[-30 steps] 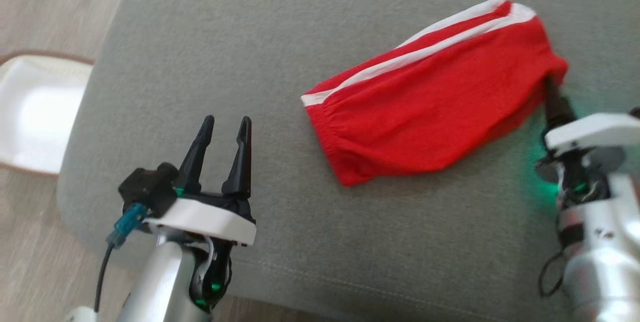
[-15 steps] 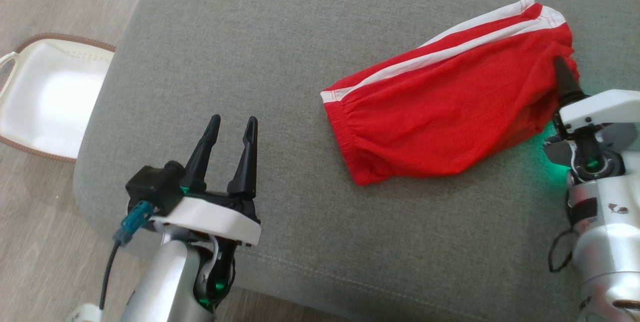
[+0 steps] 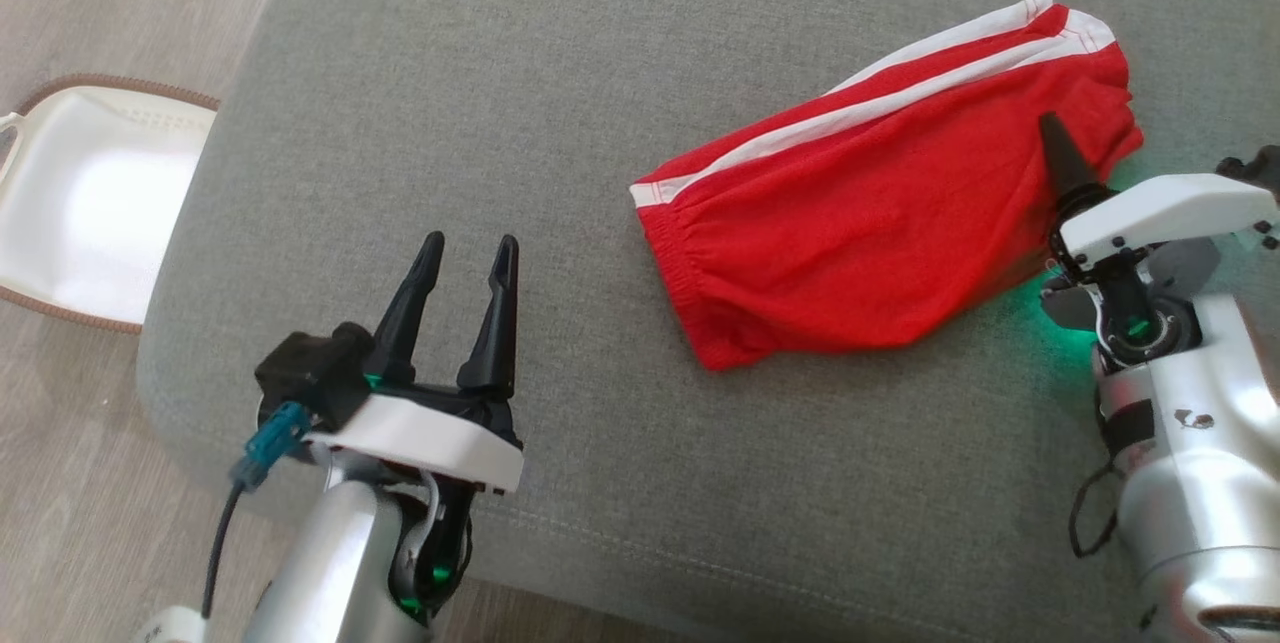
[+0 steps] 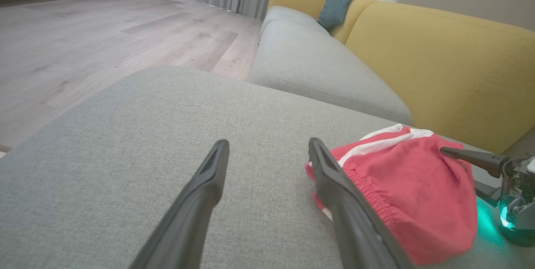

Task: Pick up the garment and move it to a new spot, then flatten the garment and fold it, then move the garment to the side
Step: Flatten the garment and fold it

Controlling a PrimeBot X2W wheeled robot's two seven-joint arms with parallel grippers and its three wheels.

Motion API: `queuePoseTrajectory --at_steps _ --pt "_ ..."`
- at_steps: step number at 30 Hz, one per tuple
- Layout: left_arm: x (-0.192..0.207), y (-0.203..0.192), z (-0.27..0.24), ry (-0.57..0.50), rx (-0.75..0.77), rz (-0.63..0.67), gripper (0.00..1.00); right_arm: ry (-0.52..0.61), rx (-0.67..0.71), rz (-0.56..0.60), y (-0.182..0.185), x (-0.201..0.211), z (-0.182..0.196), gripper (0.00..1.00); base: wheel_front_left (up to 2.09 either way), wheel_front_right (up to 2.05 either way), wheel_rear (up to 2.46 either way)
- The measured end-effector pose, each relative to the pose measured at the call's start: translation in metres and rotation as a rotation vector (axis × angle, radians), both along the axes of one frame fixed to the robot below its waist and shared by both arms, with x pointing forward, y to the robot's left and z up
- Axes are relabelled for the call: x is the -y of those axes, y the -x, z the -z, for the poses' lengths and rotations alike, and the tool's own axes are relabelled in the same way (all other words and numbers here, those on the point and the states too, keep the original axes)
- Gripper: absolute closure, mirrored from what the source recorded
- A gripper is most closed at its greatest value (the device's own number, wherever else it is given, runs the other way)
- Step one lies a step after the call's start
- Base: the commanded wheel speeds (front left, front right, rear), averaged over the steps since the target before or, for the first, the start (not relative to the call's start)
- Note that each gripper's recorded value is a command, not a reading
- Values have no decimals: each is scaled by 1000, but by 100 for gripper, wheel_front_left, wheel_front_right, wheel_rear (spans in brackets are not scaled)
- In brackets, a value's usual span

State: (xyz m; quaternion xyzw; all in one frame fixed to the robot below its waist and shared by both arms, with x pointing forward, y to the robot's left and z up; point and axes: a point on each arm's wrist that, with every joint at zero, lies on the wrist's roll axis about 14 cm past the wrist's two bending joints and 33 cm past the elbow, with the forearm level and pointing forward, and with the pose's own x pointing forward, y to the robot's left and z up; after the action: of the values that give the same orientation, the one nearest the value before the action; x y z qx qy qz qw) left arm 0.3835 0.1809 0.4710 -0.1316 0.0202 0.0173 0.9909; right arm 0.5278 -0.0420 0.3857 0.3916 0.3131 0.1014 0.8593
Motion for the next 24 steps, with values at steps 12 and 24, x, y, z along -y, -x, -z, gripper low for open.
queuePoseTrajectory --at_steps 12,24 --pt "1 -1 8 3 -26 -2 0 69 -2 26 -17 2 8 0 0 0 0" --pt "7 -7 2 14 -6 19 0 71 42 112 -16 19 -5 100 0 0 0"
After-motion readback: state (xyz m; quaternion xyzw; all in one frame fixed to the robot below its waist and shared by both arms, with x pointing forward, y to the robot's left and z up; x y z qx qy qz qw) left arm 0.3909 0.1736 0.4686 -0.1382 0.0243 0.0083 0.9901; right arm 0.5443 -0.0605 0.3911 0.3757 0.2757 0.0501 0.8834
